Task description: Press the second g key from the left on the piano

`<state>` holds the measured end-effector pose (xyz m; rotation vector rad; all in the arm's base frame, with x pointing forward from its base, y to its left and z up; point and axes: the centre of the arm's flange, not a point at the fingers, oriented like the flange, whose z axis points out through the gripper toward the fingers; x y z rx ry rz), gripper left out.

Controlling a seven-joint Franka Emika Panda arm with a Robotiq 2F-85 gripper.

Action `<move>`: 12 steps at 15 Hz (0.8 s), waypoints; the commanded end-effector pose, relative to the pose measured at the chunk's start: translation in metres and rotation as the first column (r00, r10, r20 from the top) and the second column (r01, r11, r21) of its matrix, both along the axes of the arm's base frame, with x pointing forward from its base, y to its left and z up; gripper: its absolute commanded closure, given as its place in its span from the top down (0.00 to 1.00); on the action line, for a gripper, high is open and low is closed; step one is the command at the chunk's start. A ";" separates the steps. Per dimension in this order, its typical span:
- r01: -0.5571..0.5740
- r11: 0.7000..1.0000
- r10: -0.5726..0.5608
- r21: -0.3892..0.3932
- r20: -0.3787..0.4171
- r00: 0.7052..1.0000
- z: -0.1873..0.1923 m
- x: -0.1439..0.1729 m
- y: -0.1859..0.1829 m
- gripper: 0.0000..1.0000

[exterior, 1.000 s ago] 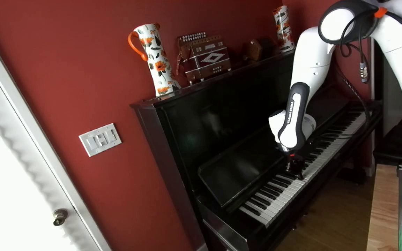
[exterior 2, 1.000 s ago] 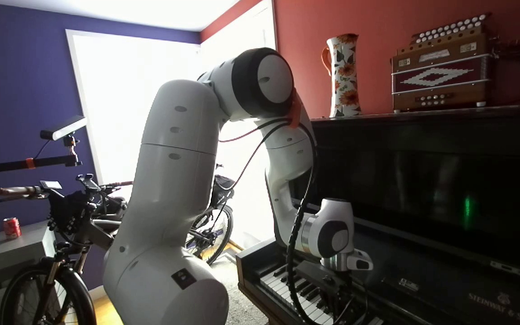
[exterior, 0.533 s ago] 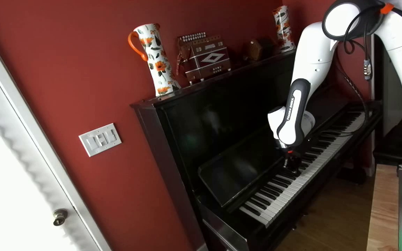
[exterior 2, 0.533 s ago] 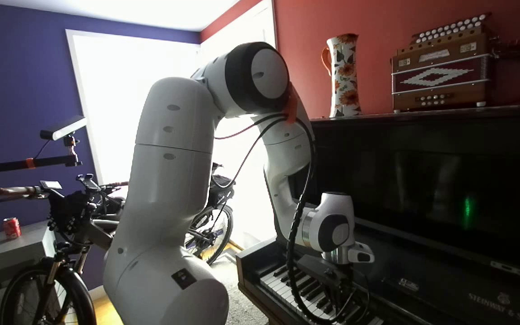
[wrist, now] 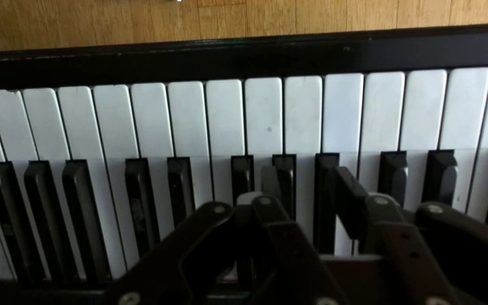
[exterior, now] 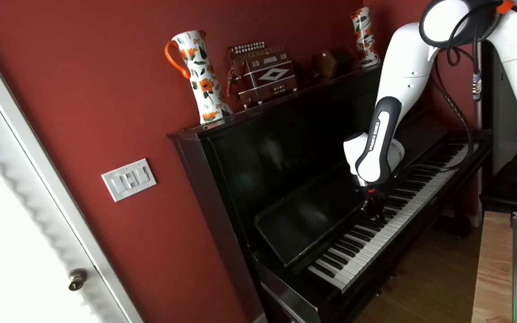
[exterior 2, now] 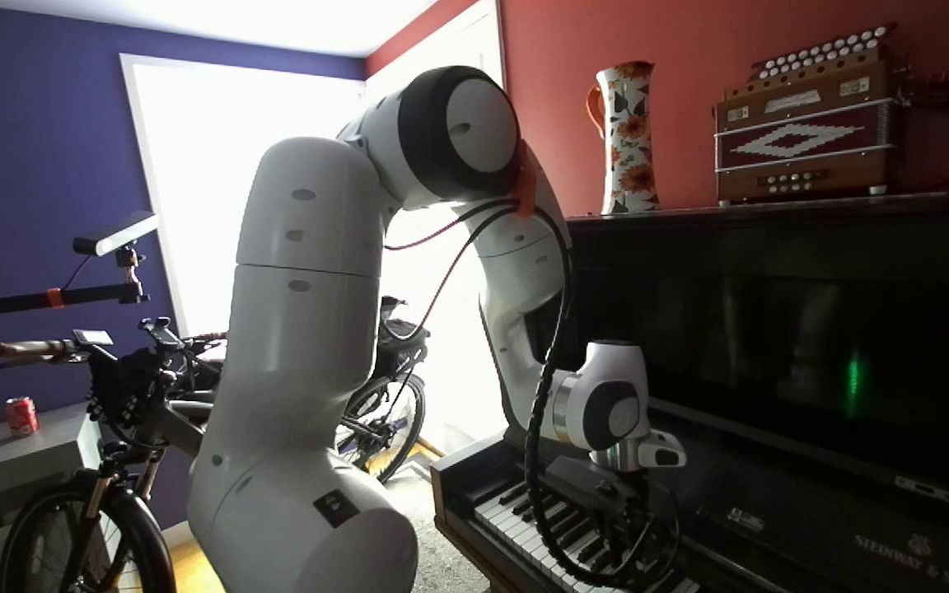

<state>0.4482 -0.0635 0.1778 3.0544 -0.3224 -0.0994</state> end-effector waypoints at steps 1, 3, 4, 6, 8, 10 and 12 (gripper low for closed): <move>-0.020 1.000 0.020 -0.017 0.018 1.000 0.013 -0.006 0.001 0.69; -0.026 1.000 0.026 -0.015 0.024 0.999 0.020 -0.006 0.001 0.84; -0.027 0.999 0.027 -0.018 0.028 0.999 0.023 -0.006 0.001 0.91; -0.017 1.000 0.018 -0.021 0.037 0.999 0.033 -0.006 0.001 1.00; -0.010 1.000 0.010 -0.024 0.027 1.000 0.043 -0.006 -0.002 1.00; -0.007 0.999 0.007 -0.033 0.019 1.000 0.054 -0.008 -0.005 1.00; 0.003 0.999 -0.003 -0.038 0.010 1.000 0.067 -0.008 -0.008 1.00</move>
